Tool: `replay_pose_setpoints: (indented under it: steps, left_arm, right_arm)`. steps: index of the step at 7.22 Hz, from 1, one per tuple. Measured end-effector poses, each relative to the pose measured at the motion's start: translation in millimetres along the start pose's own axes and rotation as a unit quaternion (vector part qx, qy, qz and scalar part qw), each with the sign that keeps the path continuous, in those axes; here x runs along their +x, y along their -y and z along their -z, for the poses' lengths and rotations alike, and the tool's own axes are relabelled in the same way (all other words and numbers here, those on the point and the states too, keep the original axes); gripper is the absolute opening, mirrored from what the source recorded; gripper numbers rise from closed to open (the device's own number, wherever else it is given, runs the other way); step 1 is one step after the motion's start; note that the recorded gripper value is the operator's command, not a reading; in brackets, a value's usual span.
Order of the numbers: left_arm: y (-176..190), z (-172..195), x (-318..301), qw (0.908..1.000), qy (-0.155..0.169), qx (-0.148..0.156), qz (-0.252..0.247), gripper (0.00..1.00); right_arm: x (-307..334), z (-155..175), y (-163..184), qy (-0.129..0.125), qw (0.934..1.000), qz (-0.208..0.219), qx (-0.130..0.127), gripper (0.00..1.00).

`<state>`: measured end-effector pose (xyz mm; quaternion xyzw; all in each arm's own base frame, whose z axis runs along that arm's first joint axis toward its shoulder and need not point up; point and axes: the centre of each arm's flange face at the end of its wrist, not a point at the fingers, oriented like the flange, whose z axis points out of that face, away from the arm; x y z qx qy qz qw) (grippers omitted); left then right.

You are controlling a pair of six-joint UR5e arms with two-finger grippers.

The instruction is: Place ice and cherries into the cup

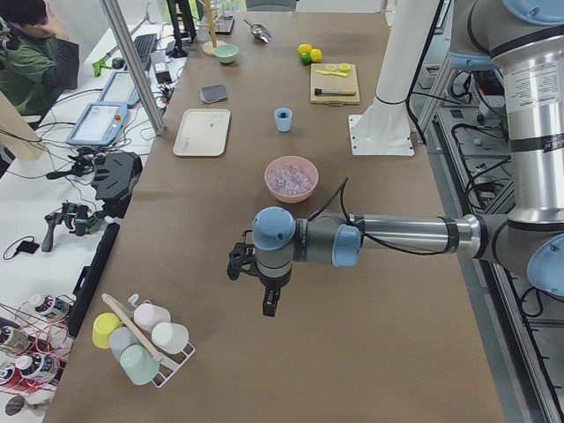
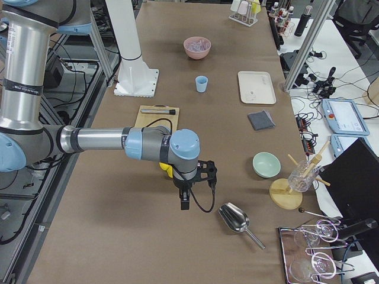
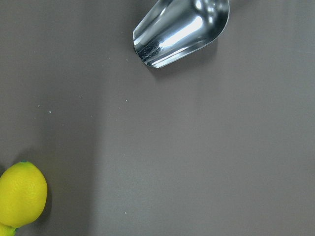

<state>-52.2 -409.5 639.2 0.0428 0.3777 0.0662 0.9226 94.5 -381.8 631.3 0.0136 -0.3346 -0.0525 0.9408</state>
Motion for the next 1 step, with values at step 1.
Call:
replay_pose_setpoints:
  steps: [1]
  left_arm:
    - [-0.1,-0.5,-0.3,1.0000,0.000,-0.001,0.000,0.99]
  right_arm:
    - [-0.2,0.3,0.1,0.000,1.0000,0.000,0.000,1.00]
